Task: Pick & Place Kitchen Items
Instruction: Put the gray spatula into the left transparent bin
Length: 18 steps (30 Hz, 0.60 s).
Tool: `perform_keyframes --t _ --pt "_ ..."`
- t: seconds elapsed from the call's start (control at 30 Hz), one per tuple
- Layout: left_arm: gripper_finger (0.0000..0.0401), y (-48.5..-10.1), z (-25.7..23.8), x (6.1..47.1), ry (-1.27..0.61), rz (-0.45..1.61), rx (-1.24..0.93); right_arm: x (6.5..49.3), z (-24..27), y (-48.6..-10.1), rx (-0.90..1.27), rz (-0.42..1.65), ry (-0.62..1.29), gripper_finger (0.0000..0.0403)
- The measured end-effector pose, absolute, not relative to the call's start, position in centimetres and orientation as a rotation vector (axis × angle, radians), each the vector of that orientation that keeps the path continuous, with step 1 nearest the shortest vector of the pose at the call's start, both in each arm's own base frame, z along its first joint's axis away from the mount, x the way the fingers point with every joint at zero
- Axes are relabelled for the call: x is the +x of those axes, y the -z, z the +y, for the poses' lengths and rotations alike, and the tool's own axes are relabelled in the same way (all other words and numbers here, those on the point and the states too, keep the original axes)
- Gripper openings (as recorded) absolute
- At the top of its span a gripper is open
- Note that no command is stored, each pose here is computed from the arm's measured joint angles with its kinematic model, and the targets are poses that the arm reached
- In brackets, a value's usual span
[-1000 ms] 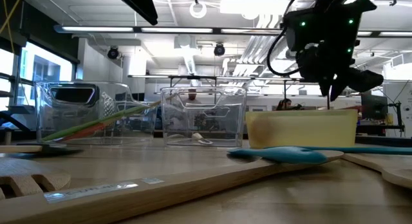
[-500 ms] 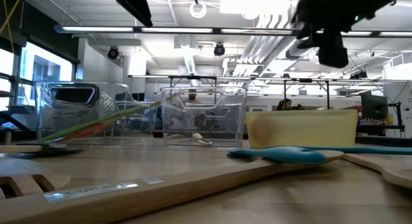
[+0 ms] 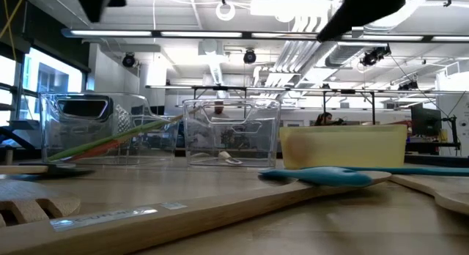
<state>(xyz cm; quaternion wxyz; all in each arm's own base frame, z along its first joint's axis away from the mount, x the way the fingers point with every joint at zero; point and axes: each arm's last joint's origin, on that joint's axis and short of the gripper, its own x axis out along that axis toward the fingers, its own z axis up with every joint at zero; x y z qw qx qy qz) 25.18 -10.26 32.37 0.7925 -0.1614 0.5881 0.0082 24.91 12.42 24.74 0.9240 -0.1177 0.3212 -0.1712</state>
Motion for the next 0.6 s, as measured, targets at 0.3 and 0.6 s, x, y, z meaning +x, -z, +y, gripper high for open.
perform_keyframes --t 0.3,0.6 --pt "0.0255 -32.4 -13.6 23.8 -0.251 1.253 -0.703 25.7 12.3 -25.3 -0.163 0.597 0.34 0.0098" --pt "0.0255 -32.5 -17.3 21.8 -0.377 1.155 -0.87 26.3 11.9 -25.5 -0.121 0.566 0.342 0.0098"
